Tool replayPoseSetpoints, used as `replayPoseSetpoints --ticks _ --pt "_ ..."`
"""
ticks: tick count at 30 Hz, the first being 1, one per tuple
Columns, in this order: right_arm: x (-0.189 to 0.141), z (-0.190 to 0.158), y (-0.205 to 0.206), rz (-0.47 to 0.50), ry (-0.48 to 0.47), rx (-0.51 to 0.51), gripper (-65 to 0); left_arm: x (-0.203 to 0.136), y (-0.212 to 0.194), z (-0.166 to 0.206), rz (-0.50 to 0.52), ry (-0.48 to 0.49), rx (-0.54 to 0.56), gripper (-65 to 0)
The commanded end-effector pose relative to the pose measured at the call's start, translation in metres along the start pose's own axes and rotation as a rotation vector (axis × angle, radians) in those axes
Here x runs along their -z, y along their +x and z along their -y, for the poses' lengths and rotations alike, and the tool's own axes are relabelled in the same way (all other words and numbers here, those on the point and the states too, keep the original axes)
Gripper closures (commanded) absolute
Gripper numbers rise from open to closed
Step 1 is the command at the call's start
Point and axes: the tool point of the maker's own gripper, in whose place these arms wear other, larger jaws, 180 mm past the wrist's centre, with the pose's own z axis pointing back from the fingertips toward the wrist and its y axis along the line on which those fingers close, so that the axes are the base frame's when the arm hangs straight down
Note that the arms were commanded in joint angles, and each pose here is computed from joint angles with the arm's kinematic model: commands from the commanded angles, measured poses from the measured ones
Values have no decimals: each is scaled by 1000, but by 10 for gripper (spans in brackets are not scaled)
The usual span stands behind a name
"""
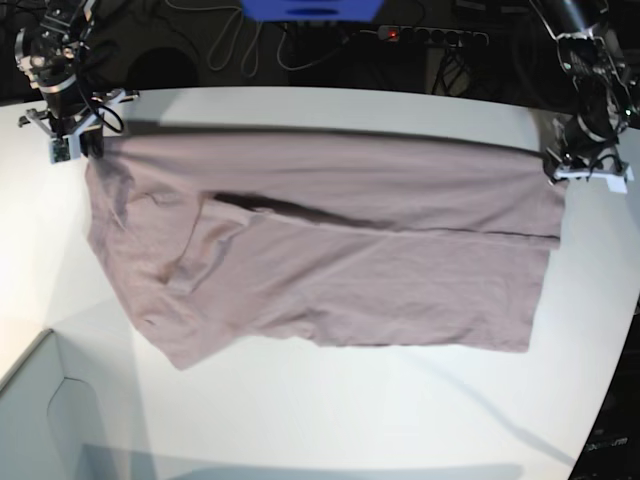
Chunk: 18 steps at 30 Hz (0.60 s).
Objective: Layout the t-shirt on the table in an organized manner, then fold the t-shirt properly
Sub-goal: 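Hold the folded shirt edge with both grippers at the table edge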
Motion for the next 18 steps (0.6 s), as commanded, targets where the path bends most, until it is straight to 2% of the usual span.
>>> replayPoseSetpoints --ticks 1,8,14,18 --pt "-4 7 11 43 -13 -13 0 -8 19 2 57 -6 22 -1" --pt "-15 2 -12 -9 -1 -12 0 -27 -8 -16 35 32 42 -1" --pt "-28 -1 -22 1 16 61 0 -32 -7 -27 39 52 30 -1" --pt "-33 -4 -32 -22 21 65 0 -34 -8 -31 35 60 36 -1"
